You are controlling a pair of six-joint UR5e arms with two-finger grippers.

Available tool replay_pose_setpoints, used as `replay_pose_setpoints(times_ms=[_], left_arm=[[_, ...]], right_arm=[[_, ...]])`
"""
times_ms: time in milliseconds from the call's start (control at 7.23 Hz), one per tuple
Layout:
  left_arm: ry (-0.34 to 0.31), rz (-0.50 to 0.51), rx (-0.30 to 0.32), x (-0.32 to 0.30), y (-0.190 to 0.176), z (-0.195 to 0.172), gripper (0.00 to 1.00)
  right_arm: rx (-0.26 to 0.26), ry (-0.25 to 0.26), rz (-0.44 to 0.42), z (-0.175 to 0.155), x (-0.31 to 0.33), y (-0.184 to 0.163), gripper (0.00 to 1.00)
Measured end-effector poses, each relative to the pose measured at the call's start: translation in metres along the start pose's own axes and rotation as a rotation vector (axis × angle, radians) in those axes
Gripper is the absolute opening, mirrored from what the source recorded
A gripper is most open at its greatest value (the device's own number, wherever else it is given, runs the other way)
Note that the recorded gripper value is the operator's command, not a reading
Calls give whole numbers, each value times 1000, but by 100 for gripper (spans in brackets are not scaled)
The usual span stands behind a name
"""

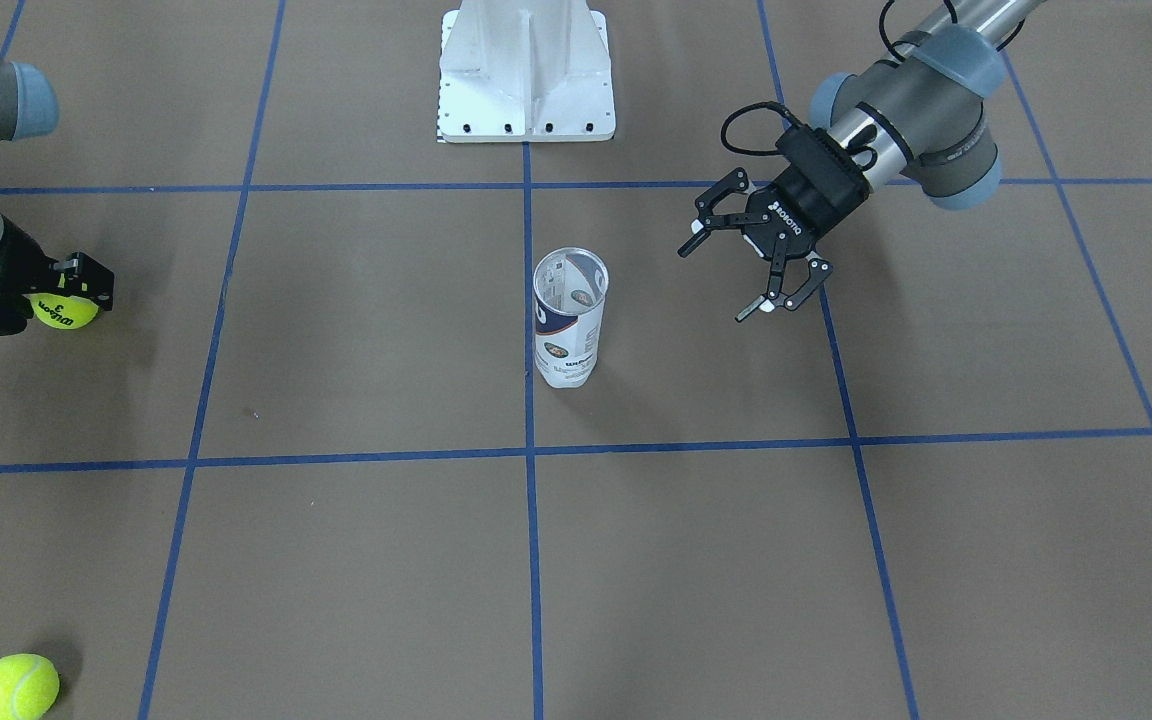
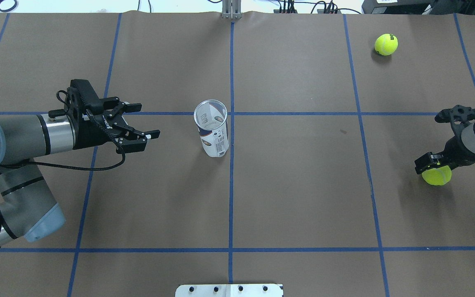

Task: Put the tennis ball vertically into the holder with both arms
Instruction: 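Close the right gripper around the yellow tennis ball, then lift the ball with the right gripper while the left gripper reaches to the can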

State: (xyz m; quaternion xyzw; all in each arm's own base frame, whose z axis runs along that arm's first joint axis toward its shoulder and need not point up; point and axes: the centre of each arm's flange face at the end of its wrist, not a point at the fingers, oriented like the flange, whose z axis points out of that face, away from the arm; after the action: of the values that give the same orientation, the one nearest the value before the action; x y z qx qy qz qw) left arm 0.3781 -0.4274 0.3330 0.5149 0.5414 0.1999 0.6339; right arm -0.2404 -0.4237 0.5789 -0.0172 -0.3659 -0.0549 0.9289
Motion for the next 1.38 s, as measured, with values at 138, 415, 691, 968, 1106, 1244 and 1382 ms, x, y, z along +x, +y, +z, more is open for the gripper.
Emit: replay_pose_setpoints(times_ms=[138, 415, 691, 968, 1106, 1244, 1382], left_arm=[[1, 0, 0, 0, 0, 0, 99], [0, 0, 1, 0, 0, 1, 99], [-1, 0, 2, -1, -1, 1, 99], [-4, 0, -1, -3, 1, 1, 99], [-9, -3, -13, -5, 6, 3, 99], [-17, -6, -29, -9, 13, 6, 99], [-23, -9, -43, -13, 19, 10, 99]], right_arm=[[2, 0, -2, 0, 0, 0, 16], [21, -12, -16, -11, -7, 0, 0], [45, -41, -29, -31, -16, 1, 0], [79, -101, -9, -67, -13, -6, 0], [116, -126, -6, -89, -14, -13, 0], [160, -144, -7, -110, -18, -22, 0], [200, -157, -9, -129, -22, -30, 0]])
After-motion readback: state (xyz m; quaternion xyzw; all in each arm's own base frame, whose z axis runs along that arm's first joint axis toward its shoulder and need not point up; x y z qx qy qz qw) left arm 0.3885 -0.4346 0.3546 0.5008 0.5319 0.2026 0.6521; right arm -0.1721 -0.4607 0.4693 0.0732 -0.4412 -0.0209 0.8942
